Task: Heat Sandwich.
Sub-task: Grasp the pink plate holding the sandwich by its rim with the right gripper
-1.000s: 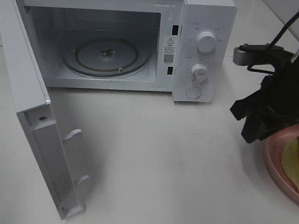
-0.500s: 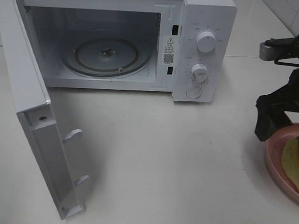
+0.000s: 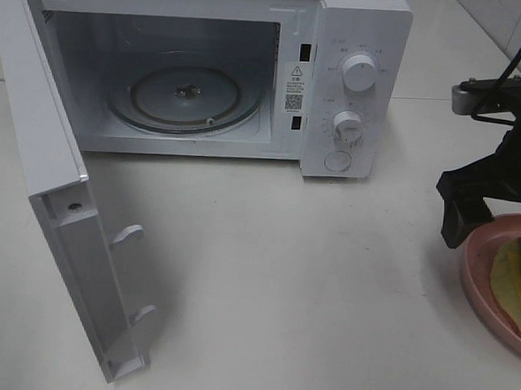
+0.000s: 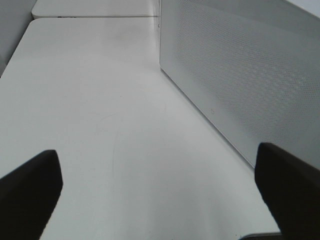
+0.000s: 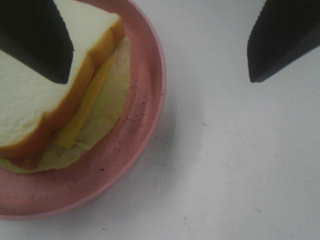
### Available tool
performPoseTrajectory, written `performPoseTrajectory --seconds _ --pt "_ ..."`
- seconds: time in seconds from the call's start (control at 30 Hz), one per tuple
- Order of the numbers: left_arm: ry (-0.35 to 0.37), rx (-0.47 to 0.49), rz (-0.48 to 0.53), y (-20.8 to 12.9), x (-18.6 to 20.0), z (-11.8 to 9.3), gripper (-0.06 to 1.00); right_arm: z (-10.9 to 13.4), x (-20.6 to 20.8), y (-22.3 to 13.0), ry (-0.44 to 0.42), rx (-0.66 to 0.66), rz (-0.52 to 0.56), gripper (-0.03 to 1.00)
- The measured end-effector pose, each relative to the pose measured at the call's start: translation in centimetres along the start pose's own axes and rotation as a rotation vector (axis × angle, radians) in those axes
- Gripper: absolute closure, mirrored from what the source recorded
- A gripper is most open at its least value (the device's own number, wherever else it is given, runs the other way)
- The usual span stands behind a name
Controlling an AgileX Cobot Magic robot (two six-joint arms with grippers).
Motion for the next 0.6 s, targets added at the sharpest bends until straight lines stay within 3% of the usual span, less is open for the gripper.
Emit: performPoseTrajectory --seconds 0.6 --pt "0.000 0.000 0.000 0.0 0.0 0.0 -0.05 0.5 -5.8 1.4 -0.046 -0.040 0.080 0.10"
Point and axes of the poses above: a point on each arm's last joint axis where the gripper is mounted, x pointing back along that axis away from the gripper, z along the wrist's bending axis when the last joint is at zero, y = z × x, the point moved 1 cm from there along -x, pointing out along that axis toward the gripper, and after that the axes turned 14 degrees about -x, right-handed, at the moved point
